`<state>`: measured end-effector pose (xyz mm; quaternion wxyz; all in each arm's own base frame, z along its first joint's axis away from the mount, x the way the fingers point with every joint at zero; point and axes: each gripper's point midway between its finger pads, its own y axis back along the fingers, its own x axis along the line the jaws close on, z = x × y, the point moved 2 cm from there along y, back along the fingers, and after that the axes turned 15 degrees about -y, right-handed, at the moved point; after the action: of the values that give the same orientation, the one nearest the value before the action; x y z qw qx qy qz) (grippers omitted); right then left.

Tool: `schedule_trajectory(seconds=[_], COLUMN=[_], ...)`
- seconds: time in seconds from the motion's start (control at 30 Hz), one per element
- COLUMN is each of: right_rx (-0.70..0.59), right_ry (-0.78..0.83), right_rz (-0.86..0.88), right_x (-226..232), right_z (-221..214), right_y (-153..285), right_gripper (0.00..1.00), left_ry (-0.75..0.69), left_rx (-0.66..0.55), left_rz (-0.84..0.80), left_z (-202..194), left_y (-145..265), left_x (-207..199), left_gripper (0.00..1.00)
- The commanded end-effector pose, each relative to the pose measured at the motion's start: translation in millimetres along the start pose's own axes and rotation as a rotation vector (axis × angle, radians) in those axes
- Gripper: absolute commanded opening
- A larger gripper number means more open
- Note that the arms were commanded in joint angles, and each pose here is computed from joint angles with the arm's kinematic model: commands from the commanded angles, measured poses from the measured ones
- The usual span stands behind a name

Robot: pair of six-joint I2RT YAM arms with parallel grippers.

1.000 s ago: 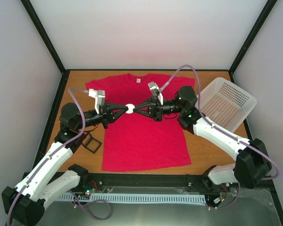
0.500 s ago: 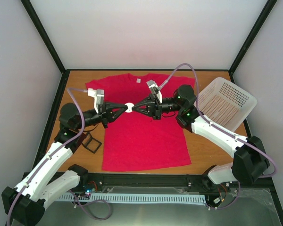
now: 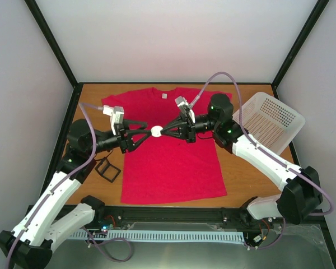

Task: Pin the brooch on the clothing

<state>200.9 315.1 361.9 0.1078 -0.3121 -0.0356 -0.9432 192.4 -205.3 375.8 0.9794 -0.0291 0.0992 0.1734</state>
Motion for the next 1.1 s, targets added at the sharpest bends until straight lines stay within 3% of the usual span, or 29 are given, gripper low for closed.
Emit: schedule_trajectory(seconds=[0.0,0.13,0.23,0.63,0.83,0.93,1.0,1.07], right_rx=[0.088,0.116,0.129,0.144,0.143,0.111,0.062,0.018], right_ry=[0.059,0.054,0.046,0.029,0.042,0.054,0.071,0.105], right_rz=[0.081,0.083,0.081,0.089,0.069,-0.104,-0.336,-0.523], right_x=[26.0,28.7,25.8,20.6,15.1,-13.2,-51.2,-86.9], right_z=[-5.2,-5.3,-6.3,-6.2,-3.8,-0.1,7.0,11.7], right_y=[6.3,6.6,5.8,3.1,1.6,1.1,7.3,16.9], right_gripper=[0.03,0.03,0.03,0.02,0.03,0.15,0.37,0.48], left_ry=[-0.031,-0.027,-0.033,-0.03,-0.04,-0.067,-0.077,-0.068], left_rx=[0.053,0.124,0.142,0.158,0.161,0.16,0.151,0.133], left_rz=[-0.03,-0.128,-0.167,-0.199,-0.191,0.029,0.265,0.514], left_z=[-1.8,-6.4,-6.5,-8.3,-6.9,-4.1,-2.4,-0.5], left_y=[3.0,-3.5,-5.7,-8.9,-11.4,-9.0,1.0,17.0], left_x=[-8.1,-15.1,-17.8,-17.8,-14.7,12.9,43.2,76.1], left_gripper=[0.59,0.53,0.42,0.2,0.01,0.01,0.01,0.01])
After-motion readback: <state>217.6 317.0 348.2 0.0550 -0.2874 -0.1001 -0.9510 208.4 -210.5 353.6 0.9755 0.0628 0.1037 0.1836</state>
